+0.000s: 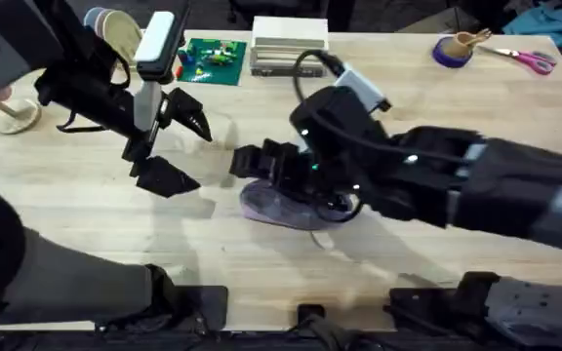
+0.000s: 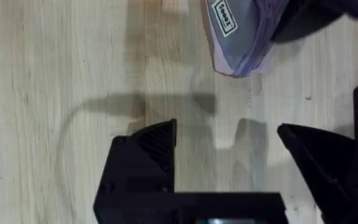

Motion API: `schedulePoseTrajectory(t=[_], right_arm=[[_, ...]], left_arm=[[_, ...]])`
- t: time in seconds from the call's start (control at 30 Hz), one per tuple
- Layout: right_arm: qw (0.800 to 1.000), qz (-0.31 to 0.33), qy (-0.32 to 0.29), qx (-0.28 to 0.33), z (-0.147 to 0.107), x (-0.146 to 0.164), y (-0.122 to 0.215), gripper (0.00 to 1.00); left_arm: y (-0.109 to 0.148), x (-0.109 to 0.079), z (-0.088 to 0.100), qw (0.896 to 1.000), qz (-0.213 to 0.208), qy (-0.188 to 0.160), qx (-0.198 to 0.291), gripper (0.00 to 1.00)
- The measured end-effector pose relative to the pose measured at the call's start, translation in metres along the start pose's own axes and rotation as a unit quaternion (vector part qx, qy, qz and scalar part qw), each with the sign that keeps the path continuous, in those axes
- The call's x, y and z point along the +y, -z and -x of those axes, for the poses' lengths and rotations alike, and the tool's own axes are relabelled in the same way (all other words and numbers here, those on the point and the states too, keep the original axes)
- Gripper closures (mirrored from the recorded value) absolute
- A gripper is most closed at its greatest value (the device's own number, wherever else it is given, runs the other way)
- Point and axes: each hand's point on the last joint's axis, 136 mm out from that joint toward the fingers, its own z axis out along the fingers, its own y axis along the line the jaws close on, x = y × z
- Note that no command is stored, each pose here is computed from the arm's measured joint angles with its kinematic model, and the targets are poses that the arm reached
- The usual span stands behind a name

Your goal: Unzip the bag, pick up the pens from the table one at a time and place them inside, then zip the bag closed.

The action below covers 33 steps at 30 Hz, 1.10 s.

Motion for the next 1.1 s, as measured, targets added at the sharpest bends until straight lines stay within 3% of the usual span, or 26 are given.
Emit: schedulePoseTrajectory(t=[0.2, 0.57, 1.1], right_arm=[[1.000, 0.015, 0.010, 0.009, -0.009, 0.009, -0.019, 0.005], [0.999, 0.027, 0.027, 0.021, -0.012, 0.014, -0.019, 0.006], [0.992, 0.094, 0.083, 0.017, -0.012, 0.045, 0.016, 0.004]], left_arm=[[0.000, 0.000, 0.000, 1.000, 0.000, 0.000, 0.000, 0.007], [0.000, 0.001, 0.000, 1.000, 0.001, -0.001, 0.000, 0.007], [0.000, 0.001, 0.000, 1.000, 0.001, -0.001, 0.000, 0.006]])
